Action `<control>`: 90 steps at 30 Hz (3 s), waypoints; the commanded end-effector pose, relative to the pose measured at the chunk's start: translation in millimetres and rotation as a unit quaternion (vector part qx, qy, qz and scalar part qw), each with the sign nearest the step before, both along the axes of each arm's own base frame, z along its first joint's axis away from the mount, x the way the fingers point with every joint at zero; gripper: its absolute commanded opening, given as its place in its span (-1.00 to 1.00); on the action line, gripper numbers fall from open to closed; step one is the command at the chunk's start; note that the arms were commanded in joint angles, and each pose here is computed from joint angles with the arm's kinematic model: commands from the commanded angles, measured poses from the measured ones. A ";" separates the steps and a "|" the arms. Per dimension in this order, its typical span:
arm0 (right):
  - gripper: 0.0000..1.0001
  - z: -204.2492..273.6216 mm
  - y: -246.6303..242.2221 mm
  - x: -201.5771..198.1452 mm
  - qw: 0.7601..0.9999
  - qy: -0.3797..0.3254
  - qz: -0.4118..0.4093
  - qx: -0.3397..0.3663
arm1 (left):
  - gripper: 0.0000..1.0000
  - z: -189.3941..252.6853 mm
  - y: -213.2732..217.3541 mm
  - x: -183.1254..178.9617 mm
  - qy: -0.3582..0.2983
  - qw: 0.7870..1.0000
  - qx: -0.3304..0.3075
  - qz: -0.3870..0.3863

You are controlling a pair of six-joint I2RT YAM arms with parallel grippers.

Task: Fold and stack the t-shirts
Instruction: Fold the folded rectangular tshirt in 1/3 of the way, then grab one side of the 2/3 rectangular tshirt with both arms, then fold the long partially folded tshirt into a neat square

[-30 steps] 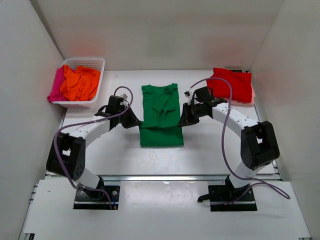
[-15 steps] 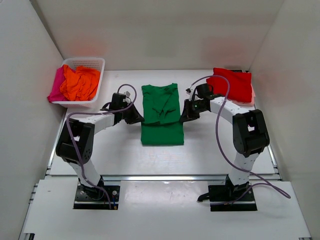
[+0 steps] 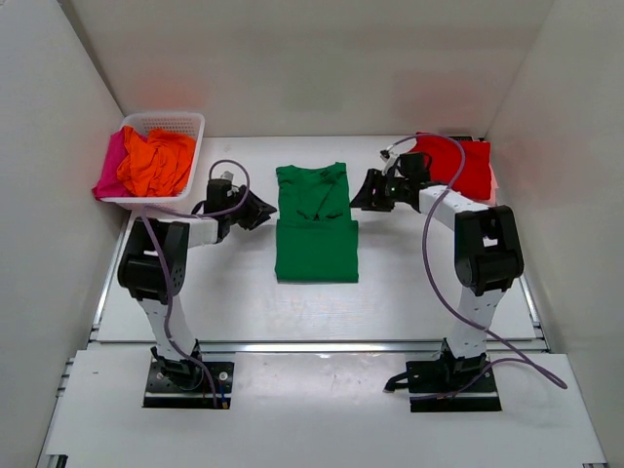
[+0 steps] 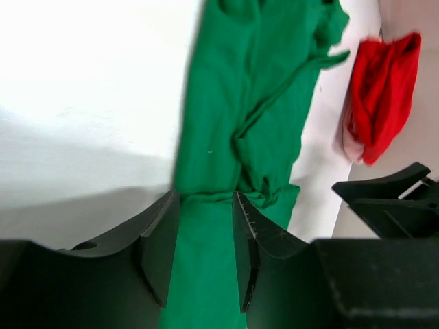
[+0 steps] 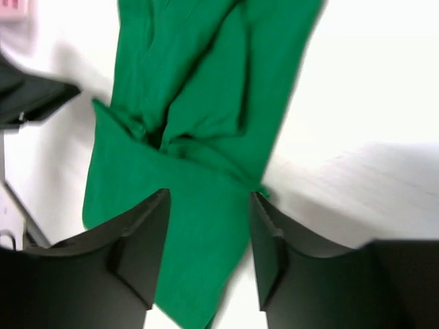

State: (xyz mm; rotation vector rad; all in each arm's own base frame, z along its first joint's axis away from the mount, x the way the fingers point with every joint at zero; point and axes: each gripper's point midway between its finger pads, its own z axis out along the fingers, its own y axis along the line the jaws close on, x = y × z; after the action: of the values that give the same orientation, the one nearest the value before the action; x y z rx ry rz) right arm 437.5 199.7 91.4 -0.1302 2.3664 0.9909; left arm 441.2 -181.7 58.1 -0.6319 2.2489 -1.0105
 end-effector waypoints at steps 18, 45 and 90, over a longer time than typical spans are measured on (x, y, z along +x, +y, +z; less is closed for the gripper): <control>0.09 -44.6 -6.2 -170.6 0.985 0.069 -0.122 -0.102 | 0.22 -9.7 10.9 -163.8 -0.011 0.990 0.137 0.001; -1.00 -70.4 25.5 -242.9 0.984 0.135 -0.014 -0.111 | -1.00 -53.3 -13.8 -245.0 0.102 0.975 0.164 -0.111; -1.00 66.9 26.2 -92.5 0.997 0.050 0.053 -0.018 | -0.56 94.2 16.8 -86.5 -0.049 0.997 0.056 -0.013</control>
State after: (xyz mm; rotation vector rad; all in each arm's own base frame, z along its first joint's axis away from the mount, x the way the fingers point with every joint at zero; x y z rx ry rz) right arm 314.0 230.7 143.9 -0.1956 2.5955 1.0294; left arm 315.1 -168.1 124.1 -0.5713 2.3361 -0.9051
